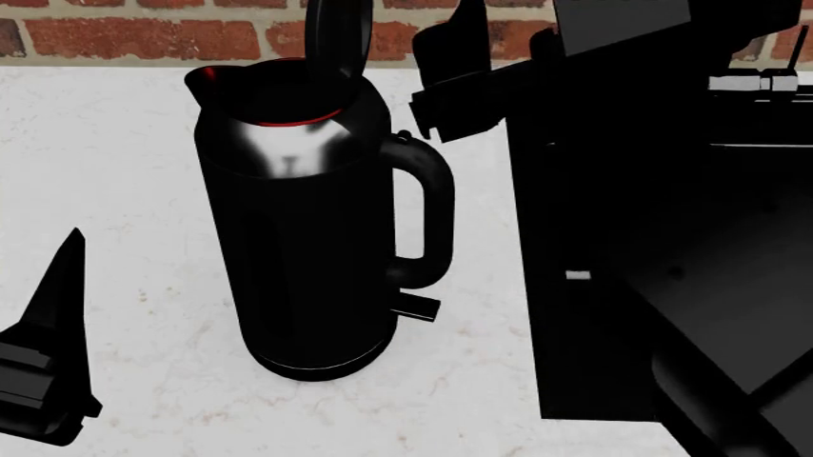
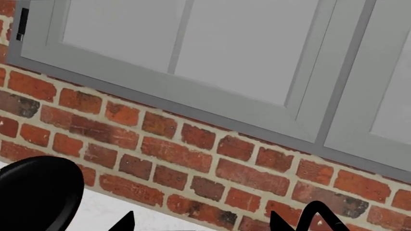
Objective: Close the lid of the electric kettle.
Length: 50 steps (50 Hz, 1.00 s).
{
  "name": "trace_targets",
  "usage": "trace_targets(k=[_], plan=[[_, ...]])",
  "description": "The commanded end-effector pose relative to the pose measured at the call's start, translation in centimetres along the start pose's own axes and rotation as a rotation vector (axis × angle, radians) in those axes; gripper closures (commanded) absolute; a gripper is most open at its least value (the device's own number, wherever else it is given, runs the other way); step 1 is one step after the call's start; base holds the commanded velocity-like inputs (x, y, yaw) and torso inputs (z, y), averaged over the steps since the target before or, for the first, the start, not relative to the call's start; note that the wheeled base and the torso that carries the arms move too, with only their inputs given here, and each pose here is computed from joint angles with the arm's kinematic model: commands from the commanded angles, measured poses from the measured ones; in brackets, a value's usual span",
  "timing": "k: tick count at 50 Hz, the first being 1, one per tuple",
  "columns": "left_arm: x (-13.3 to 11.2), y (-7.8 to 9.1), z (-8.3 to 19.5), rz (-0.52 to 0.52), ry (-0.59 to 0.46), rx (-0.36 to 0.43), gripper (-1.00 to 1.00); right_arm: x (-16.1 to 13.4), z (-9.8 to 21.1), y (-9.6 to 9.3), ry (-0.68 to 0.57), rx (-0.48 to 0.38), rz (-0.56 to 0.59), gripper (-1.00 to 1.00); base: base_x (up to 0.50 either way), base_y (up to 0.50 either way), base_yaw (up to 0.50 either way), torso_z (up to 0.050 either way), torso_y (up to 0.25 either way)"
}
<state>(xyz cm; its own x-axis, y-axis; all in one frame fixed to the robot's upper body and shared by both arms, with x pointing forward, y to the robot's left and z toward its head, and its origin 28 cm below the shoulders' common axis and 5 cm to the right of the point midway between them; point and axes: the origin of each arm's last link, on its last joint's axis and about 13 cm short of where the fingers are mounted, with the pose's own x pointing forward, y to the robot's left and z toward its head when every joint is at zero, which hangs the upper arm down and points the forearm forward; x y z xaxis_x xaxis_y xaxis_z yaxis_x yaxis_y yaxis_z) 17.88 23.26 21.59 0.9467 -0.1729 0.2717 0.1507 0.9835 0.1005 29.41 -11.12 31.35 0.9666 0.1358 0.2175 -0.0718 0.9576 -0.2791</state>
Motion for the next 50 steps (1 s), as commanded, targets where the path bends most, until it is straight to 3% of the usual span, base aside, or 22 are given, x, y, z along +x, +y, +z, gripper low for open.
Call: trace_targets(k=[1, 18, 50], plan=[[0.0, 0.0, -0.1, 0.003, 0.003, -0.002, -1.00, 2.0, -0.5, -0.4, 0.031, -0.010, -0.020, -1.00, 0.00, 0.00, 0.00, 0.000, 0.000], [-0.1, 0.3, -0.3, 0.013, 0.006, -0.006, -1.00, 4.1, -2.1, 1.2, 0.072, 0.017, 0.017, -1.00, 0.00, 0.00, 0.00, 0.000, 0.000], [-0.5, 0.4, -1.0, 0.017, 0.026, -0.016, -1.00, 5.7, -1.6, 3.1, 0.077, -0.004, 0.086, -1.00, 0.00, 0.00, 0.00, 0.000, 0.000]])
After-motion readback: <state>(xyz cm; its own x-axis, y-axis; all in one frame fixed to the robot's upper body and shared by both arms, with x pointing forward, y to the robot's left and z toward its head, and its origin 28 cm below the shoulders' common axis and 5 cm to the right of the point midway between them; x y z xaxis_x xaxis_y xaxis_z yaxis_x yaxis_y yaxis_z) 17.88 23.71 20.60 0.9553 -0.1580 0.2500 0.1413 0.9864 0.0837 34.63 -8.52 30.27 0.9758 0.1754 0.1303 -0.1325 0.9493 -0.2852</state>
